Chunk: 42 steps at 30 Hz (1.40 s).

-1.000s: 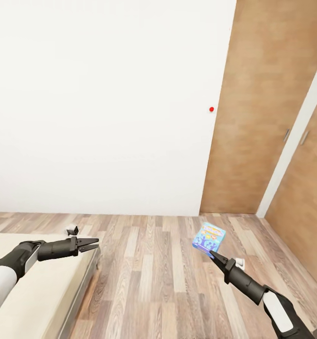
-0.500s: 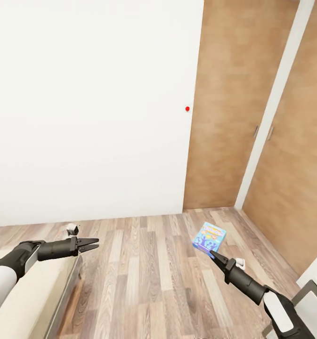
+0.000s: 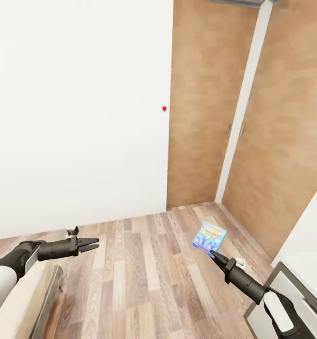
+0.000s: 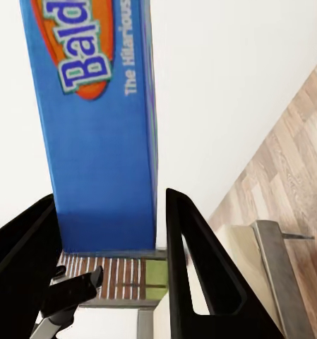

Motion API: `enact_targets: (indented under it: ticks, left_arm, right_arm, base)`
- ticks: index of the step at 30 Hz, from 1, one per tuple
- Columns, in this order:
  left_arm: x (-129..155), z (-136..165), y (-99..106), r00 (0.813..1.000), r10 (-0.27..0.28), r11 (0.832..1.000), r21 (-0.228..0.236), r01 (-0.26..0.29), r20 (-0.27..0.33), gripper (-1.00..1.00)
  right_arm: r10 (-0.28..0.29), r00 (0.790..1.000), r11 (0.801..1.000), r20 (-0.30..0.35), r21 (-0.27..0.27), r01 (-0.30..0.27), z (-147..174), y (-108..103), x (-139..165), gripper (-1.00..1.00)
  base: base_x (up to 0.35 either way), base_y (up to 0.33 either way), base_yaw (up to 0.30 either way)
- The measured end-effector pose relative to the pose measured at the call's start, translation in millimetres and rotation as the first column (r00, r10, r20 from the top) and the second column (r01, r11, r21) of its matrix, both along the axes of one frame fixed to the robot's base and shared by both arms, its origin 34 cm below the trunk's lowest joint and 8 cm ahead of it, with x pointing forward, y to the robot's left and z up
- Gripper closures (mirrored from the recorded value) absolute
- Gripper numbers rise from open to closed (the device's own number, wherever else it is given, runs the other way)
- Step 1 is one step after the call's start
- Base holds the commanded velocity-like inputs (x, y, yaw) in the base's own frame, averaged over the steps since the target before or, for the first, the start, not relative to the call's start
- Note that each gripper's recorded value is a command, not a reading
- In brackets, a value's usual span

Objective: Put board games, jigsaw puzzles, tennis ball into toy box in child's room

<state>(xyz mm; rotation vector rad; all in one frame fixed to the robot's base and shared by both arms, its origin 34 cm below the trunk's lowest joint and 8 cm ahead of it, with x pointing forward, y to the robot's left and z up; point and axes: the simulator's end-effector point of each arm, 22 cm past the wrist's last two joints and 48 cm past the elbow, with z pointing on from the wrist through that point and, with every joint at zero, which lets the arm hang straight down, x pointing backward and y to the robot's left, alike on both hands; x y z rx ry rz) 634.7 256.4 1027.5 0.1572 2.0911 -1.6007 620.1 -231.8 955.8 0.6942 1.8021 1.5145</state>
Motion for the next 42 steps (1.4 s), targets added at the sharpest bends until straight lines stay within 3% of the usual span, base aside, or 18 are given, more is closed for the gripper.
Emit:
enact_targets:
  ticks: [16,19,22,24,26,29,33,42]
  left_arm:
    - [1,1,1,1.0,-0.001,1.0,0.003,0.001,0.005,-1.0]
    - [6,10,-1,1.0,-0.006,1.0,0.004,0.006,0.017,-1.0]
    - [16,32,-3,1.0,-0.017,1.0,0.009,0.017,0.024,-1.0]
    - [25,56,-6,0.999,-0.029,0.999,0.016,0.028,0.039,-1.0]
    - [31,77,-10,0.998,-0.039,0.999,0.022,0.038,0.052,-1.0]
    - [40,120,-17,0.995,-0.054,0.998,0.029,0.052,0.08,-1.0]
    - [56,166,-21,0.989,-0.06,0.997,0.047,0.054,0.139,-1.0]
    - [64,184,-23,0.984,-0.064,0.996,0.075,0.052,0.168,-1.0]
  right_arm:
    - [0.001,1.0,1.0,0.014,-0.004,-0.001,6,-1,2,1.0]
    - [0.018,0.998,1.0,0.057,-0.008,-0.017,28,-1,8,1.0]
    - [0.079,0.992,0.997,0.101,-0.027,-0.076,66,-5,10,1.0]
    - [0.127,0.985,0.991,0.121,-0.065,-0.12,93,-9,9,1.0]
    - [0.143,0.98,0.986,0.136,-0.11,-0.128,111,-14,12,1.0]
    - [0.116,0.977,0.979,0.178,-0.189,-0.082,143,-42,20,1.0]
    - [0.078,0.98,0.967,0.184,-0.253,-0.03,155,-80,24,1.0]
    - [-0.055,0.98,0.965,0.192,-0.241,0.101,161,-146,17,1.0]
  base:
    - [0.0,0.0,-0.281]
    - [0.0,0.0,-0.281]
    - [0.0,0.0,-0.281]
    - [0.0,0.0,-0.281]
    - [0.0,0.0,-0.281]
    - [0.0,0.0,-0.281]
    - [0.0,0.0,-0.281]
    - [0.0,0.0,-0.281]
